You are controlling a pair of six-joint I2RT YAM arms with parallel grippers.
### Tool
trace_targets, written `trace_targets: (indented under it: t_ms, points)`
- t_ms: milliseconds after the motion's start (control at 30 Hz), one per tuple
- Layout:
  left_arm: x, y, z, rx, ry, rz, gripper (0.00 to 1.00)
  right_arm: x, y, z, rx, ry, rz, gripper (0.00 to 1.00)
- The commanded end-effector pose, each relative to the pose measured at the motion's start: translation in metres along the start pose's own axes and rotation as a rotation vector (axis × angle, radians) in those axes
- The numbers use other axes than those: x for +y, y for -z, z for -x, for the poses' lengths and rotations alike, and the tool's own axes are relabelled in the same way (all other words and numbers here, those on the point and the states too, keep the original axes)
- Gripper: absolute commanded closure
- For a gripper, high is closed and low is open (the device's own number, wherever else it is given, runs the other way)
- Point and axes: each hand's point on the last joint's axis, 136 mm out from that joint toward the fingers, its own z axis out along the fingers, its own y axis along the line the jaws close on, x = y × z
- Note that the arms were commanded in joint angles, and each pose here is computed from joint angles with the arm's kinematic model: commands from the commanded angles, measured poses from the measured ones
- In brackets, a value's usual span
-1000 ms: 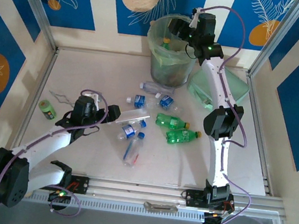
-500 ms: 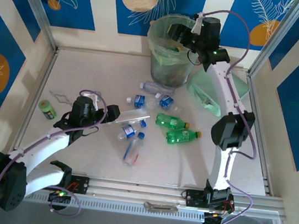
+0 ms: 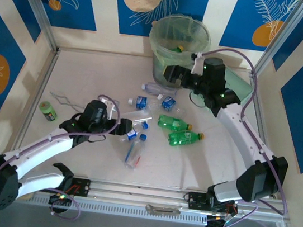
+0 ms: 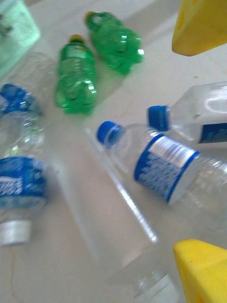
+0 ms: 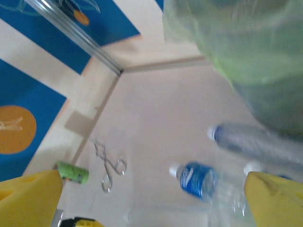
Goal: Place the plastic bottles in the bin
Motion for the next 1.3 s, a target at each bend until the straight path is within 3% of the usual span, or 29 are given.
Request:
trace_targets:
  t_ms: [0,167,333,467,900,1267]
  points:
    - [-0.004,0.014,-0.016,0.064,-0.098,0.058,0.01,-0.014,0.017,-0.033,0.068,-0.038,-0.044,0.01]
    - [0.009,0.019,-0.028,0.104,-0.166,0.143,0.01,-0.031,0.03,-0.079,0.093,-0.117,-0.071,0.01]
    - [0.032,0.02,0.008,0.03,-0.336,0.341,0.0,-0.049,0.037,-0.107,0.069,-0.188,-0.096,0.01]
    - [0.041,0.003,0.028,-0.016,-0.424,0.4,0.01,-0.055,0.038,-0.117,0.059,-0.206,-0.102,0.01]
    - [0.069,-0.079,0.024,0.209,-0.4,0.263,0.03,-0.062,0.026,-0.115,0.047,-0.193,-0.106,0.01]
    - [0.067,-0.105,0.02,0.298,-0.4,0.197,0.07,-0.061,0.01,-0.113,0.07,-0.209,-0.089,0.01]
